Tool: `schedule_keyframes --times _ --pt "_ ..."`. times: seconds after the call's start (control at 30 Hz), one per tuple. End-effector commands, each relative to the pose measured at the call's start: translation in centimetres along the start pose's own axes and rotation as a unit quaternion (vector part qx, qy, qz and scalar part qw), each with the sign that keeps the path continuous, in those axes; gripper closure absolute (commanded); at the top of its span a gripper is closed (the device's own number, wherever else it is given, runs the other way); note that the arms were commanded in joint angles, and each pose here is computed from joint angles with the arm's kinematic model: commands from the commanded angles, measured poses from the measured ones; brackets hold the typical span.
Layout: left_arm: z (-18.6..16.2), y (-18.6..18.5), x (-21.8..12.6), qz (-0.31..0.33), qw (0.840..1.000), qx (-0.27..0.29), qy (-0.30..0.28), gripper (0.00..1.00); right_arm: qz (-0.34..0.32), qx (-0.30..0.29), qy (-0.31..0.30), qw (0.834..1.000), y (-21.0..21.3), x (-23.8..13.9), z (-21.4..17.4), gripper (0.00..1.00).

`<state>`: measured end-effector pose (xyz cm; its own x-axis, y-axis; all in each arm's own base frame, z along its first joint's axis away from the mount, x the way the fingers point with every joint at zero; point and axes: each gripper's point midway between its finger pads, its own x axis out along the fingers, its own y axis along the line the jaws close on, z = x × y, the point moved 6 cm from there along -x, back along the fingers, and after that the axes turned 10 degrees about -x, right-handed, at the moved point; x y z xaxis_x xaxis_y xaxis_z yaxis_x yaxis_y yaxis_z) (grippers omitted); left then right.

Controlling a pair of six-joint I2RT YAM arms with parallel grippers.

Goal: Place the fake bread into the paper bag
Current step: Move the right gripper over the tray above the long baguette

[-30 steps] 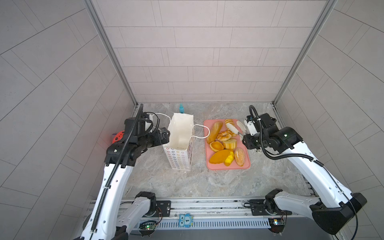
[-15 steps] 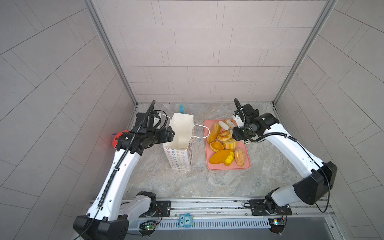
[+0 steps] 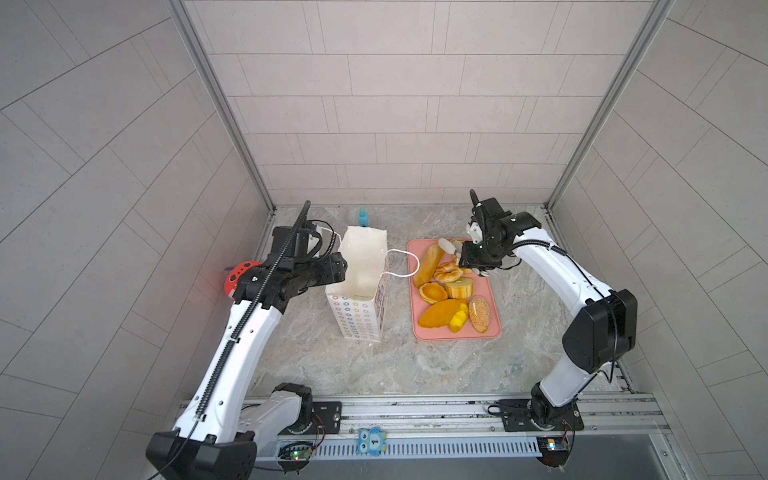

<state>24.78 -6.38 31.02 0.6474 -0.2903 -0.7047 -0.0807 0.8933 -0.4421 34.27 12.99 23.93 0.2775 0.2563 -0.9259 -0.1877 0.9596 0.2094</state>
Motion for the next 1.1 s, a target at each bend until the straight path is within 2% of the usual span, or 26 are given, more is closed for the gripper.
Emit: schedule_keyframes --times 0.0,0.3,0.67,1.07 --pt "0.2 0.0 -0.3 0.001 1.000 0.003 -0.019 0.18 0.014 0.013 -0.003 1.000 0.6 -0.3 0.7 0.58" --pt "0.1 0.0 -0.8 -0.002 1.000 0.009 -0.028 0.18 0.006 0.018 0.054 0.998 0.3 2.6 1.5 0.57" --pt "-0.1 0.0 -0.8 -0.004 1.000 0.008 -0.027 0.18 -0.006 0.023 0.062 0.998 -0.1 4.1 1.7 0.53" --pt "-0.4 0.3 -0.8 0.002 1.000 0.007 -0.027 0.18 0.017 0.039 0.060 0.997 -0.1 5.7 2.5 0.53"
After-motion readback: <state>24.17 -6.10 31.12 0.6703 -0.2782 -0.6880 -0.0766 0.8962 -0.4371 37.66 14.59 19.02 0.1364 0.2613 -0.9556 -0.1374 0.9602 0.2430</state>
